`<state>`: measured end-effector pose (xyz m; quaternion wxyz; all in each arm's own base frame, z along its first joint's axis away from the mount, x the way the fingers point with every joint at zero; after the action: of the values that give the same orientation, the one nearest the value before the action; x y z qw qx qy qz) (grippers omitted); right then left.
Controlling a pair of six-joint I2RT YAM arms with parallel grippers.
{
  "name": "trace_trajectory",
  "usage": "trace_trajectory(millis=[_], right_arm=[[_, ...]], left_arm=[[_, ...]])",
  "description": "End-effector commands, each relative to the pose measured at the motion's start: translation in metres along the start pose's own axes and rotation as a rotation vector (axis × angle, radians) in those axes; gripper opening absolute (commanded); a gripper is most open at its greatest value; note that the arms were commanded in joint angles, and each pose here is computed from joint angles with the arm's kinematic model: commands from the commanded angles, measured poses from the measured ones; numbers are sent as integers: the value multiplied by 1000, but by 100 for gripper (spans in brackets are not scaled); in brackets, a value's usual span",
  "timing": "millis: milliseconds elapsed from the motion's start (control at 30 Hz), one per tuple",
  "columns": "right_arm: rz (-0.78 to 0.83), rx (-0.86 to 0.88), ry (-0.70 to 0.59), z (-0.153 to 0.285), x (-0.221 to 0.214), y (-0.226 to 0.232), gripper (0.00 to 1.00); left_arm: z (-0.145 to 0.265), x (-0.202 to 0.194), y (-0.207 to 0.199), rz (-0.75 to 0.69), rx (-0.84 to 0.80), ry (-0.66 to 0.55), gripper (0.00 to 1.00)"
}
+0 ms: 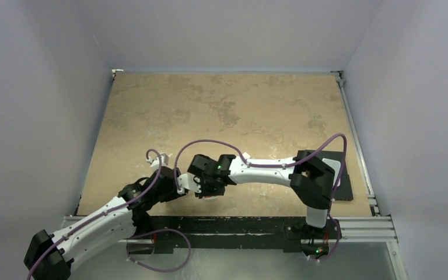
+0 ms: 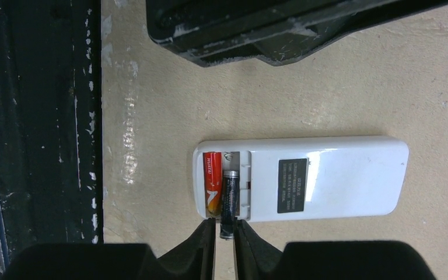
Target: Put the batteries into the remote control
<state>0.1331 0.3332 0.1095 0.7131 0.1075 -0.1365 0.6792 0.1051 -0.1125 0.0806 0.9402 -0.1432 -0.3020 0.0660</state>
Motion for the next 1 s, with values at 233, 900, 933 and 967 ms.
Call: trace_trajectory(millis=[233,900,933,967], right_arm=[[-2,-34,-16,1,10,-2,26],[-308,-198,-290,56,12,-1,28],[-350,-223,-316,61,11,-2,27],[-400,-239,-338,64,10,-3,27]], left_arm=[[6,15,-13,16,-42,-48,63],[0,10,-19,-16,-87,-3,61],[-1,9,-19,-18,-90,0,61],[-2,8,-19,-19,-93,4,61]])
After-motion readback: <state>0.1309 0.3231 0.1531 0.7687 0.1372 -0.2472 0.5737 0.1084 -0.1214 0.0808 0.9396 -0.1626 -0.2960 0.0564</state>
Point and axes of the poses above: each gripper's point midway between its finger pads, its own z axis back along the fingers, its own y axis along the line the jaws close on, x = y × z, the point moved 7 cm from there along z, back along the fingers, and after that the axes turned 11 degrees about -z, right-handed, at the moved point
